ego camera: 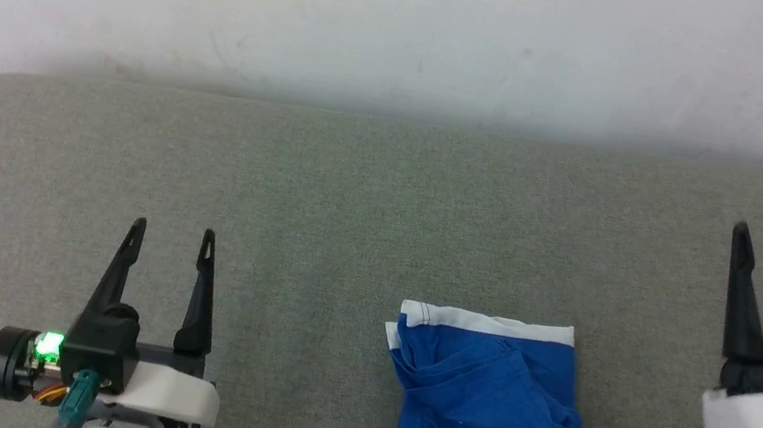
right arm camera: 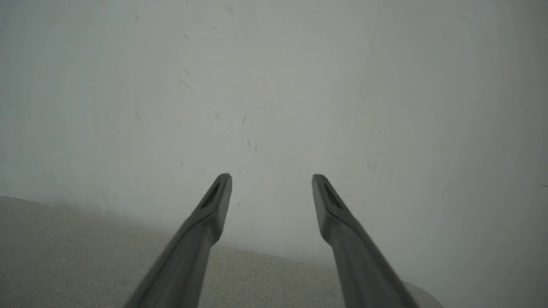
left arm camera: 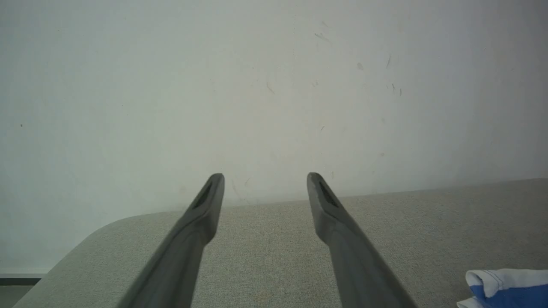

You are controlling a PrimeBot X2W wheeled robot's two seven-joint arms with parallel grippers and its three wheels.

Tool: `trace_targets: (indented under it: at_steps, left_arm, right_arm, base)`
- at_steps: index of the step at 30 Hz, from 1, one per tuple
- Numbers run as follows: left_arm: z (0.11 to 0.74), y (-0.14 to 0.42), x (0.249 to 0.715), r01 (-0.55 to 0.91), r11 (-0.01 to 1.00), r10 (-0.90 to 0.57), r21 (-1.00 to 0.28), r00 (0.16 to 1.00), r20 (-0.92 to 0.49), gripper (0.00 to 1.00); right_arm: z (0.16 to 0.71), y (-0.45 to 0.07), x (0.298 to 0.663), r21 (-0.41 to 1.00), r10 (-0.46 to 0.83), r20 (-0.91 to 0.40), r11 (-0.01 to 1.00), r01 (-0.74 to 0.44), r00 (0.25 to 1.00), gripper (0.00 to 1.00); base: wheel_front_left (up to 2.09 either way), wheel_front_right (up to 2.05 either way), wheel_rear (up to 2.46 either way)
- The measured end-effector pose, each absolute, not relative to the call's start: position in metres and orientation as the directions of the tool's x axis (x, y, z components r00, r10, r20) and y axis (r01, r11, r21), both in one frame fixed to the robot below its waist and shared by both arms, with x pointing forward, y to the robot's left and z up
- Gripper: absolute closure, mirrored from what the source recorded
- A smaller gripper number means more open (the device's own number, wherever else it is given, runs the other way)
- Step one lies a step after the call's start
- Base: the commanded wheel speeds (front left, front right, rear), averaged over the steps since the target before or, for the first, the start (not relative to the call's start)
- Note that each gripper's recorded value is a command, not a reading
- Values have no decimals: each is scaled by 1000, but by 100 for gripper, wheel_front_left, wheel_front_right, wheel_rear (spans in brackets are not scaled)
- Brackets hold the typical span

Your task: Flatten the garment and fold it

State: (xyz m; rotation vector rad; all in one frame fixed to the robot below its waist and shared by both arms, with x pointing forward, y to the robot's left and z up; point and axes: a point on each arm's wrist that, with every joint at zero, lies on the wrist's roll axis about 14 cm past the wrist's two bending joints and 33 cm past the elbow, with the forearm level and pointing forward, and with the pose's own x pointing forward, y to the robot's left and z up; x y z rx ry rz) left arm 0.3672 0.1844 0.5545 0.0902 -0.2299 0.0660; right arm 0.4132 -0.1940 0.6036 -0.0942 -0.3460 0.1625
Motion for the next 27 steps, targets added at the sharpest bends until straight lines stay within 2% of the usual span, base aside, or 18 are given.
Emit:
trace_targets:
  at_steps: [7, 12, 15, 19, 23, 25, 27]
  left_arm:
    - [558, 189, 363, -80, 994, 60, 74, 969, 238, 0]
    - [556, 195, 357, -102, 992, 83, 71, 969, 234, 0]
    - [555, 197, 355, -109, 992, 91, 69, 968, 232, 0]
    - [555, 196, 356, -107, 992, 90, 63, 968, 233, 0]
    - [556, 197, 356, -109, 992, 92, 61, 968, 233, 0]
    - [556, 197, 356, -112, 992, 95, 59, 968, 233, 0]
    - [555, 197, 355, -110, 992, 93, 62, 968, 232, 0]
  right_arm:
    - [564, -192, 374, 9, 64, 257, 998, -69, 964, 0]
    - [547, -193, 358, 31, 40, 208, 998, -47, 977, 0]
    - [551, -192, 357, 31, 41, 221, 998, -49, 974, 0]
    - [582, -190, 366, 17, 52, 312, 998, -60, 949, 0]
    - [628, -188, 386, -56, 118, 427, 993, -104, 896, 0]
    - [635, -184, 402, -113, 177, 384, 983, -144, 906, 0]
    - [633, -178, 418, -137, 229, 287, 971, -197, 930, 0]
  base:
    - [0, 0, 0]
    - [0, 0, 0]
    - [0, 0, 0]
    - [0, 0, 0]
    - [0, 0, 0]
    - [0, 0, 0]
    - [0, 0, 0]
